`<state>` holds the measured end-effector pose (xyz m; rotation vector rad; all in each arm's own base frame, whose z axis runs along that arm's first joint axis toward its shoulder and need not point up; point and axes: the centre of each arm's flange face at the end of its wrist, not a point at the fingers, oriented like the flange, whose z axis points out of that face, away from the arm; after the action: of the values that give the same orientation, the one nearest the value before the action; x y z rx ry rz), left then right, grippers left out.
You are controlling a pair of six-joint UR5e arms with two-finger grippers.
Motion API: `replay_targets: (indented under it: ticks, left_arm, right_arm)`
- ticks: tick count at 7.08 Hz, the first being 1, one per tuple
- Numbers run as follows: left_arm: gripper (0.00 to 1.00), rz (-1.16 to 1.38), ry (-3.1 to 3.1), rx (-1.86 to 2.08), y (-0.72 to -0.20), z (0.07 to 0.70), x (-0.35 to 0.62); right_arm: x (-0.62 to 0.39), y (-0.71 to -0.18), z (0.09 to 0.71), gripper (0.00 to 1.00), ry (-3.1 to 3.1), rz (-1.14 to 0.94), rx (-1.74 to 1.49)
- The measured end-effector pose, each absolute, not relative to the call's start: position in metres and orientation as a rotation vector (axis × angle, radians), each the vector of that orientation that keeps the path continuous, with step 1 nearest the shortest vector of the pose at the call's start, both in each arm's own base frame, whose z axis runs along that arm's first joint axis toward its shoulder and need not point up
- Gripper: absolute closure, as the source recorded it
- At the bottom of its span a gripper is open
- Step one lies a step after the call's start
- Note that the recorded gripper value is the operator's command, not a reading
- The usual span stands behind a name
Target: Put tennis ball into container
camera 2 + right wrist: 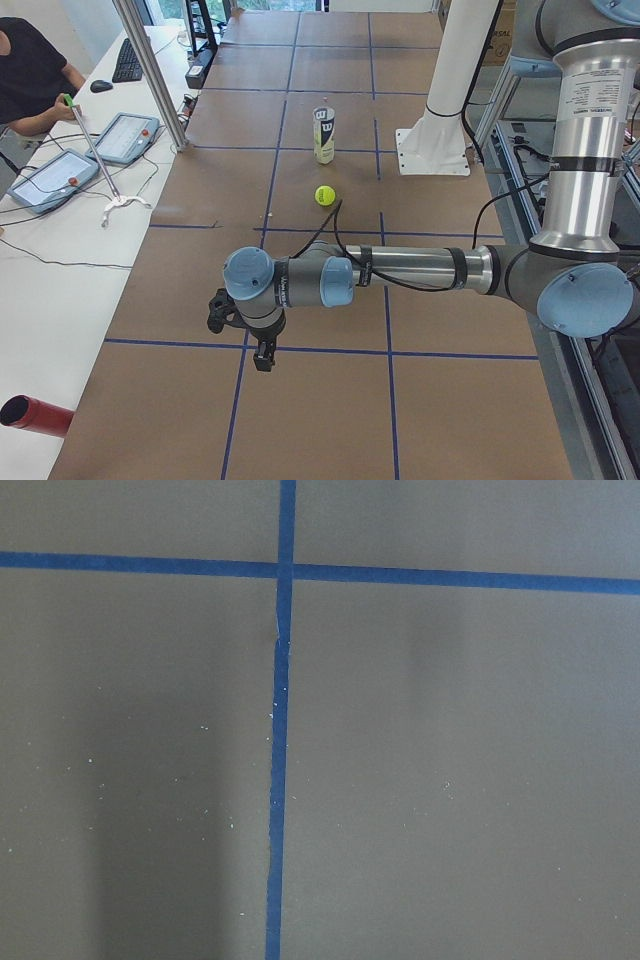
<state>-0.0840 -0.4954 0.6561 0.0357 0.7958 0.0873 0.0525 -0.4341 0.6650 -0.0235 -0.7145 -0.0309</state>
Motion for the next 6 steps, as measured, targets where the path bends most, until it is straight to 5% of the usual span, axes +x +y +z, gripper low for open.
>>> replay_targets:
  ticks: [3,6]
  left_arm:
    - [0.0,0.119,0.789,0.104,-0.508,0.629,-0.083]
    - [0.0,0.179,0.797,0.274,-0.52,0.505,-0.037]
  right_arm:
    - [0.053,-0.434,0.665,0.0,-0.714,-0.031,-0.023]
    - [0.053,-0.434,0.665,0.0,-0.714,-0.031,-0.023]
